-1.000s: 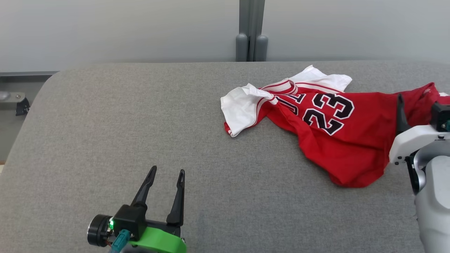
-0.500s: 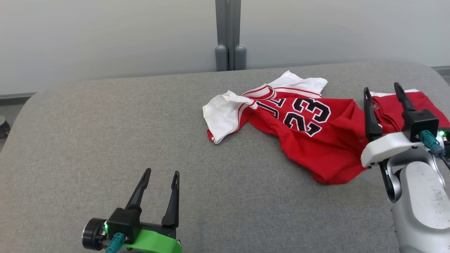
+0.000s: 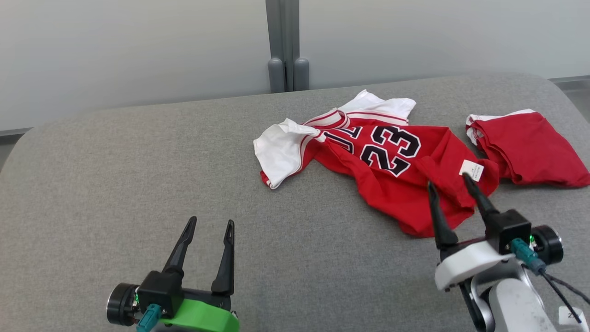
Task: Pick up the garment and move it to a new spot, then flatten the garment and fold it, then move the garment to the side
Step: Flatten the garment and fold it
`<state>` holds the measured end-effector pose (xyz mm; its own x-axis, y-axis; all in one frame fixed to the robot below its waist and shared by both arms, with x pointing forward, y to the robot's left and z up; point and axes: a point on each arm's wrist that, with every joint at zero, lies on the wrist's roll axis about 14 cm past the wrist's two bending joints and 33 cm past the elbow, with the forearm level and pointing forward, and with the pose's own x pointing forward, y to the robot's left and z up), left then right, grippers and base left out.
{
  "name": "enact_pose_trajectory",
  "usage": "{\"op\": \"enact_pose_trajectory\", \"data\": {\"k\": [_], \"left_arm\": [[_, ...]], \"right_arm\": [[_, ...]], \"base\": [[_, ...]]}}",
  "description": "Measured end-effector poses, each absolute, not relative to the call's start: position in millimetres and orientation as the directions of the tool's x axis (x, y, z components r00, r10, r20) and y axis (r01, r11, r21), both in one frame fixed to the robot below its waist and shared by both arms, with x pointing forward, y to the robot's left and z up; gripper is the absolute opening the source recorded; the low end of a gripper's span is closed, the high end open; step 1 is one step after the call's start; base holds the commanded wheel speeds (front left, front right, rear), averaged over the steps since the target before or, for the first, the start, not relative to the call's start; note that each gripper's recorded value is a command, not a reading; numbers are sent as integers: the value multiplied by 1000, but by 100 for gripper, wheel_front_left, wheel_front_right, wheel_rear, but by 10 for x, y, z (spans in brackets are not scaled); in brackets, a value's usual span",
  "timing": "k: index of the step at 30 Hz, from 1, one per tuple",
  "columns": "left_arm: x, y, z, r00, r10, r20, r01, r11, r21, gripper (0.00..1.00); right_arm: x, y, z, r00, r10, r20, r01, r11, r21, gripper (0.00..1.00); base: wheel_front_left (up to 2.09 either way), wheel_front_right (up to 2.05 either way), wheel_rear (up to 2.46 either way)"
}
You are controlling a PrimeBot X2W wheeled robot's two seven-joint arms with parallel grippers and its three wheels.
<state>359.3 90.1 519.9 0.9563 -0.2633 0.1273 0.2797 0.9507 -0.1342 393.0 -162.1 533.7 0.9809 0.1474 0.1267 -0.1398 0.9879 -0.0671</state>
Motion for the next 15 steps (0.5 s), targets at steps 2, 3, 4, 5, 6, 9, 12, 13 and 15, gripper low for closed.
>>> {"op": "enact_pose_trajectory", "data": {"k": [2,3,4,5,6,9,12,13,15], "left_arm": [[3600,893,5184,956,-266,123,281,950,-135,100],[3604,889,5177,956,-267,121,282,950,-136,100],[3607,886,5169,956,-268,119,283,949,-136,100],[3610,881,5160,956,-270,116,285,949,-137,100],[3613,875,5150,956,-272,113,286,948,-138,100],[3620,864,5121,955,-277,104,290,947,-138,100],[3624,854,5099,955,-281,98,293,946,-140,100],[3629,848,5097,954,-283,97,294,945,-140,100],[3648,851,5107,954,-282,100,294,946,-140,100]], "right_arm": [[3858,-1600,5186,985,147,90,-143,989,-48,100],[3829,-1590,5124,986,147,73,-145,989,-40,100],[3813,-1580,5084,987,149,63,-147,988,-37,100],[3802,-1567,5048,987,150,54,-149,988,-33,100],[3791,-1549,5006,987,155,42,-154,988,-32,100],[3745,-1498,4832,985,172,-13,-172,984,-42,100],[3711,-1545,4601,983,157,-100,-163,985,-50,100],[3699,-1565,4519,980,152,-130,-160,986,-53,100],[3676,-1582,4370,972,146,-186,-158,986,-51,100]], "base": [[0,0,0],[0,0,0],[0,0,0],[0,0,0],[0,0,0],[0,0,0],[0,0,0],[0,0,0],[0,0,0]]}}
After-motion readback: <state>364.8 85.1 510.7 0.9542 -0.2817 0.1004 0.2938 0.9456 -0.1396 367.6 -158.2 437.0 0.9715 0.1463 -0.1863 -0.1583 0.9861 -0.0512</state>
